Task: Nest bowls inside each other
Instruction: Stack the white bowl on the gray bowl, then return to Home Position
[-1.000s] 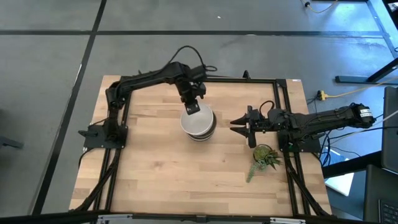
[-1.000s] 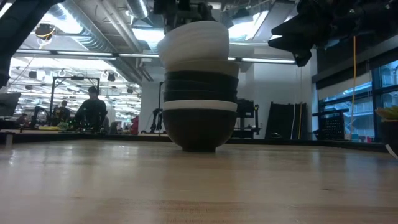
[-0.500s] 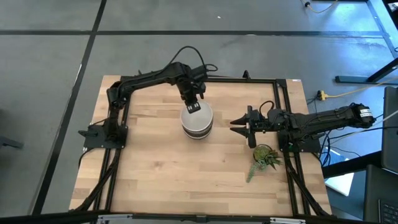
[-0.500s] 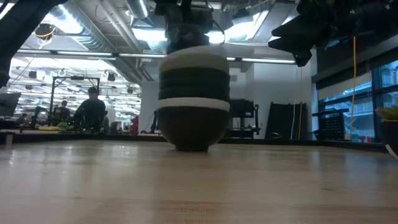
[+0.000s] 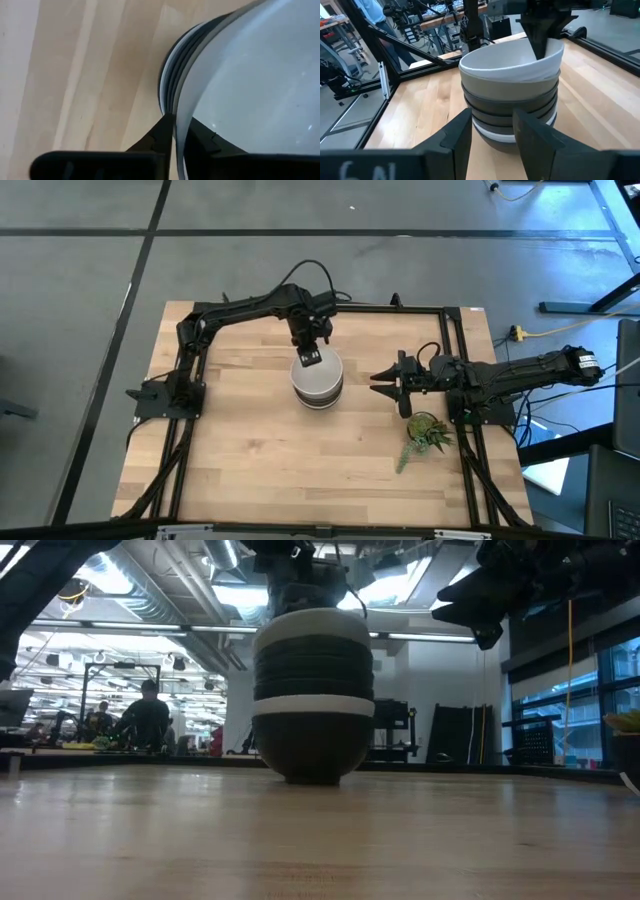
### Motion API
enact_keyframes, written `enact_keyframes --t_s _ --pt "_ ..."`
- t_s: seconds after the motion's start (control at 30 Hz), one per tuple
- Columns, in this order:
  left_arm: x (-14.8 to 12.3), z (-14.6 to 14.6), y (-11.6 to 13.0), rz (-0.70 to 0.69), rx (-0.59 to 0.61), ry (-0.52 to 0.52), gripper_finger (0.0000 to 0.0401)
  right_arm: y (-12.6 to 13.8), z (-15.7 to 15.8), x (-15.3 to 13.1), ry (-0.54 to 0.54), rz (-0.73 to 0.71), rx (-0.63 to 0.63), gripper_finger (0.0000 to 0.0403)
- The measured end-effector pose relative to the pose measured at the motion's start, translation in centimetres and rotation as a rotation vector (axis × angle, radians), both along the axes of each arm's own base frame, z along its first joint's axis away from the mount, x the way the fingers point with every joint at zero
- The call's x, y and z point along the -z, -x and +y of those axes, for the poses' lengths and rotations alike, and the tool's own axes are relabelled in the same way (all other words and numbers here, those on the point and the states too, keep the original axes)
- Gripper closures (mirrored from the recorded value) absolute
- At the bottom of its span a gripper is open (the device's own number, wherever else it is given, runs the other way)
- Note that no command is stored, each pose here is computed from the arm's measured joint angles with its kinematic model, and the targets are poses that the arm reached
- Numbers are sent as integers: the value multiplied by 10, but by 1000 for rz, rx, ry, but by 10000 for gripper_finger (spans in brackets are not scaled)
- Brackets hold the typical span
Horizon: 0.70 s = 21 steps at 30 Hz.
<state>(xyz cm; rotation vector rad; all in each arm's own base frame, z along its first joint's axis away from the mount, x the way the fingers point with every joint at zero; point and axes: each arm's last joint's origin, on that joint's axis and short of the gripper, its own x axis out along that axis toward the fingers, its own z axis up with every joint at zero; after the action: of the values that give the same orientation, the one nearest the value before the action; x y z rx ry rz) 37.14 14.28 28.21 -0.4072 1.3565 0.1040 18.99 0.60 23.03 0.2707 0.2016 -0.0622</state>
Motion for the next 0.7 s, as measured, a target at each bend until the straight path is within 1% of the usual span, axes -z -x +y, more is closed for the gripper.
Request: enact_keyframes --t_s 0.2,0.3,0.5,0.6,0.7 --pt "0 0 0 6 8 -10 335 0 0 0 0 1 0 258" --pt "0 0 0 1 36 -17 306 0 0 0 1 1 0 258" --pt "0 -1 0 -8 42 -10 244 0 0 0 2 1 0 258" --pt "-6 0 -2 -37 48 -13 233 0 0 0 4 1 0 258" --pt "-22 1 -6 -110 62 -42 234 0 0 0 4 1 -1 258"
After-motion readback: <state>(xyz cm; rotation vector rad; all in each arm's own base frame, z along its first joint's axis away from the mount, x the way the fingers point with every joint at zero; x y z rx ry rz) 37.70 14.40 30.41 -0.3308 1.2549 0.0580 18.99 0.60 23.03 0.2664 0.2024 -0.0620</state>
